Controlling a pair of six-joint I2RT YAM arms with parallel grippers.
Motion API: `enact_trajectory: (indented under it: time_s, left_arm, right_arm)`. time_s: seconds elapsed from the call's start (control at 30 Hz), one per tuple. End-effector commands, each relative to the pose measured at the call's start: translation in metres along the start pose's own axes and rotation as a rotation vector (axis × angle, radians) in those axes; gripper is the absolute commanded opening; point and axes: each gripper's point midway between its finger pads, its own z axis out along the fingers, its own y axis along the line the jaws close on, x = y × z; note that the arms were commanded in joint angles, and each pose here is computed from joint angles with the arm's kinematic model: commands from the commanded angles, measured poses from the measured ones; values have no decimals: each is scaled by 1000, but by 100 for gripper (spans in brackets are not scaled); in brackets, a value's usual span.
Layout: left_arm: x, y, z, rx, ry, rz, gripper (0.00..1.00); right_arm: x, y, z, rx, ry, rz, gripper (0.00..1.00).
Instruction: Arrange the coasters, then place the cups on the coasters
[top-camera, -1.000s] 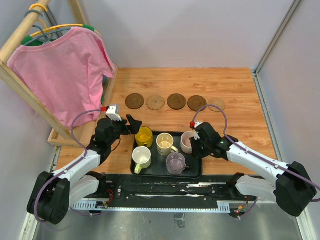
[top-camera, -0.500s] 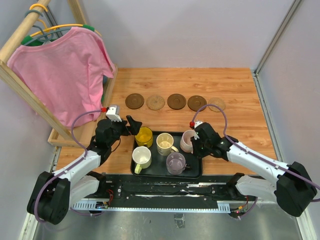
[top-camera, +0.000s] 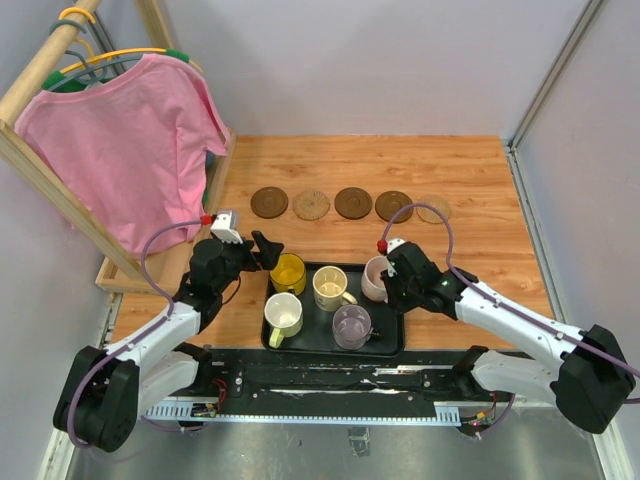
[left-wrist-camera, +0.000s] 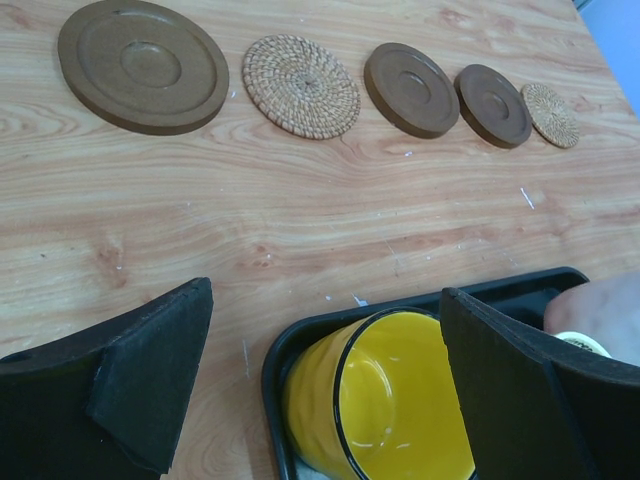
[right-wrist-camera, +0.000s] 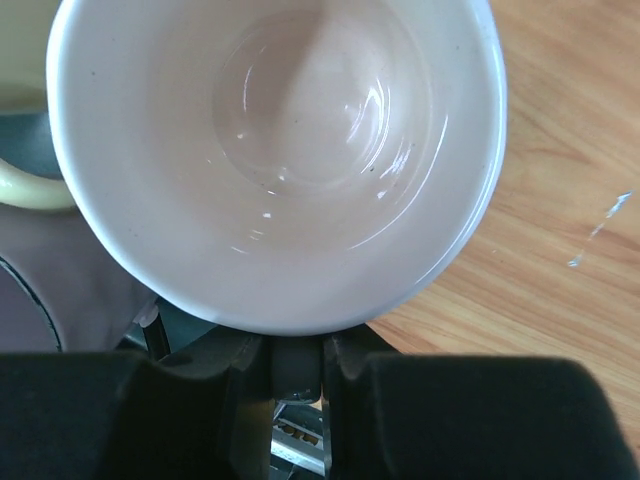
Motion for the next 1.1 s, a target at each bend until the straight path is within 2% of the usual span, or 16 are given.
enact_trajectory:
  time_s: [0.0, 0.17, 0.43, 0.53, 0.77, 1.07]
  left_arm:
    - [-3, -2, -2, 9, -29, 6, 100]
    - [-3, -2, -2, 12, -32, 5, 100]
    - [-2, -4, 0, 25, -36, -5, 100]
    - [-3, -5, 0, 32, -34, -5, 100]
    - [-5, -6, 1, 36, -41, -8, 100]
    - [-9, -8, 8, 37, -34, -2, 100]
  right_arm:
    - [-50, 0, -21, 34, -162, -15, 1]
    - [-70, -7, -29, 85, -229, -2, 1]
    - [-127, -56, -55, 415, -362, 18, 1]
    - [-151, -73, -60, 483, -378, 19, 1]
    - [-185, -131, -48, 515, -383, 140, 1]
    - [-189, -209, -17, 524, -313, 283, 1]
